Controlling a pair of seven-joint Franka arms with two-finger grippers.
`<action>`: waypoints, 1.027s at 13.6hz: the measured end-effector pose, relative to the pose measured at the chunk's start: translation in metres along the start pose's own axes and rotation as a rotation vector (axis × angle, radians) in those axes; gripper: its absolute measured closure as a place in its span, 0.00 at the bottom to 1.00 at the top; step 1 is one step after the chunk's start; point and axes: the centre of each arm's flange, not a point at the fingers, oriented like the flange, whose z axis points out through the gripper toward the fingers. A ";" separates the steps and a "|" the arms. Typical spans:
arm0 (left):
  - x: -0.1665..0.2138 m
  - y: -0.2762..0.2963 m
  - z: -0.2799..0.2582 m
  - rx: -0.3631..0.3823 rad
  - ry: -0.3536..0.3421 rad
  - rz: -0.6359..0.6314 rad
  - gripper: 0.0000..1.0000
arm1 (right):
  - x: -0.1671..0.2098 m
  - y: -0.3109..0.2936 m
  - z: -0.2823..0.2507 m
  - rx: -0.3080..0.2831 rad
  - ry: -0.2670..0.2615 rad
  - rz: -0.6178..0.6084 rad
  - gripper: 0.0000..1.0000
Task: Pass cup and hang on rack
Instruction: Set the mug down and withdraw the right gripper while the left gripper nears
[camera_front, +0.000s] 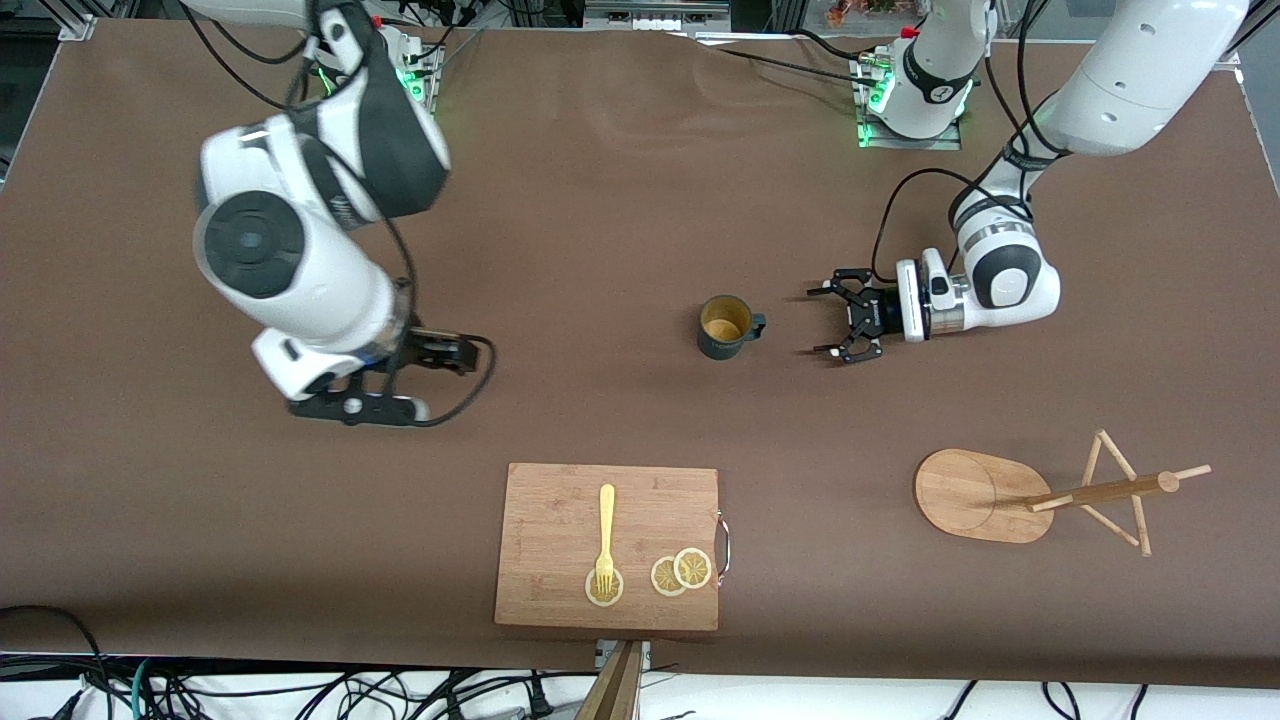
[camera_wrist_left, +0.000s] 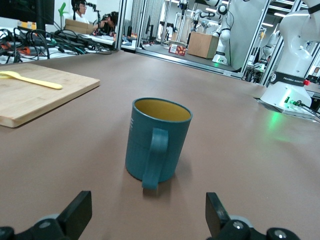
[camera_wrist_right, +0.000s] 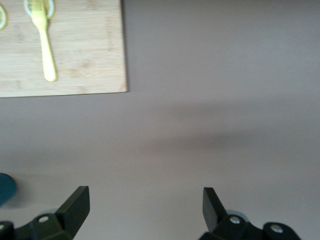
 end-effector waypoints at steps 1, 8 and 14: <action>-0.004 0.003 0.009 0.010 0.022 0.010 0.00 | 0.001 0.025 -0.009 -0.007 -0.001 -0.025 0.00; -0.004 0.018 0.065 0.059 0.120 -0.019 0.00 | -0.037 0.188 -0.063 -0.001 -0.076 -0.134 0.00; 0.002 0.014 0.072 0.062 0.127 -0.001 0.19 | -0.056 0.206 -0.047 -0.024 -0.087 -0.166 0.00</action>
